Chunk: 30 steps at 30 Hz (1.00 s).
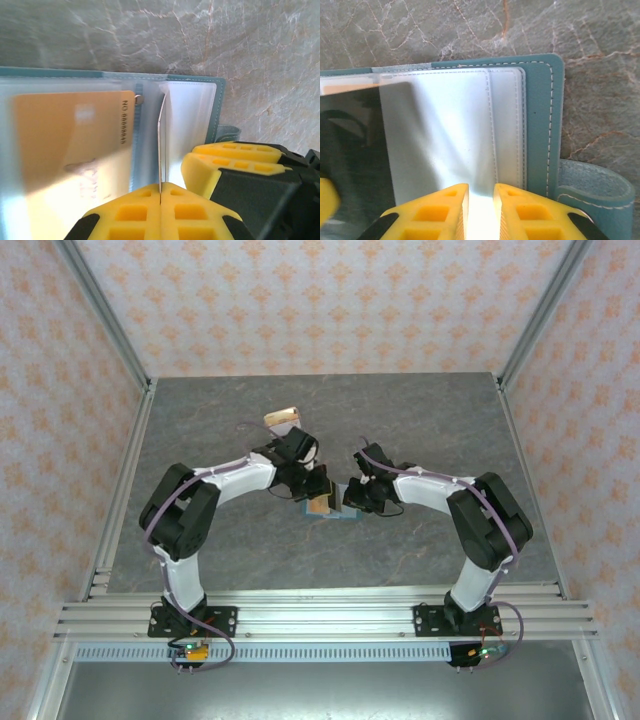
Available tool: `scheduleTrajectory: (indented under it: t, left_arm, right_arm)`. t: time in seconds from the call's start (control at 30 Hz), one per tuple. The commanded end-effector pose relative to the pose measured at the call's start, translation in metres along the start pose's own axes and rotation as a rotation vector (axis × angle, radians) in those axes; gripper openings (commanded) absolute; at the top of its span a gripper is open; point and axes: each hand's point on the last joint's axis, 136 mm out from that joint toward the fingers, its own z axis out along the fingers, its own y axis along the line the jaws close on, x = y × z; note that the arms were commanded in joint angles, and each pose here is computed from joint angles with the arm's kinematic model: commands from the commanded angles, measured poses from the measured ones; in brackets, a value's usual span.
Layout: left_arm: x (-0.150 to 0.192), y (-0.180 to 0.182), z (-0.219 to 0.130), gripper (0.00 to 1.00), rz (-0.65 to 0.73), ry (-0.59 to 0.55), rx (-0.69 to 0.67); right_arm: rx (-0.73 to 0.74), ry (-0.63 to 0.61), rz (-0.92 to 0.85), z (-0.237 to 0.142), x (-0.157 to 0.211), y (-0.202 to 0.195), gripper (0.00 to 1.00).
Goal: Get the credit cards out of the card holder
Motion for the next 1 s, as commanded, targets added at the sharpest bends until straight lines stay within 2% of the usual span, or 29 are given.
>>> scheduleTrajectory:
  t: [0.0,0.23,0.4,0.47,0.63,0.7,0.9,0.97]
  left_arm:
    - [0.000,0.022,-0.020,0.00,0.014,-0.028,-0.077]
    - [-0.009,0.033,-0.062,0.00,0.082,-0.093,-0.164]
    - [-0.016,0.030,-0.104,0.00,0.163,-0.173,-0.255]
    - [-0.021,0.028,-0.122,0.00,0.185,-0.225,-0.290]
    - [-0.035,0.035,-0.169,0.00,0.240,-0.382,-0.422]
    - [-0.040,0.036,-0.182,0.00,0.268,-0.429,-0.458]
    - [-0.062,0.020,-0.200,0.00,0.448,-0.521,-0.493]
    - [-0.070,0.011,-0.198,0.00,0.541,-0.511,-0.498]
  right_arm:
    - [0.089,0.014,0.006,0.004,0.007,-0.021,0.22]
    - [0.028,-0.021,-0.008,-0.010,-0.002,-0.003,0.22]
    - [-0.051,-0.099,-0.032,-0.033,-0.014,0.017,0.29]
    - [-0.071,-0.128,-0.036,-0.041,-0.017,0.021,0.36]
    - [-0.075,-0.215,-0.026,-0.064,-0.025,0.022,0.69]
    - [-0.069,-0.248,-0.027,-0.072,-0.029,0.020,0.77]
    - [-0.055,-0.330,-0.036,-0.092,-0.035,0.017,0.97]
    - [-0.058,-0.341,-0.038,-0.094,-0.036,0.017,0.99]
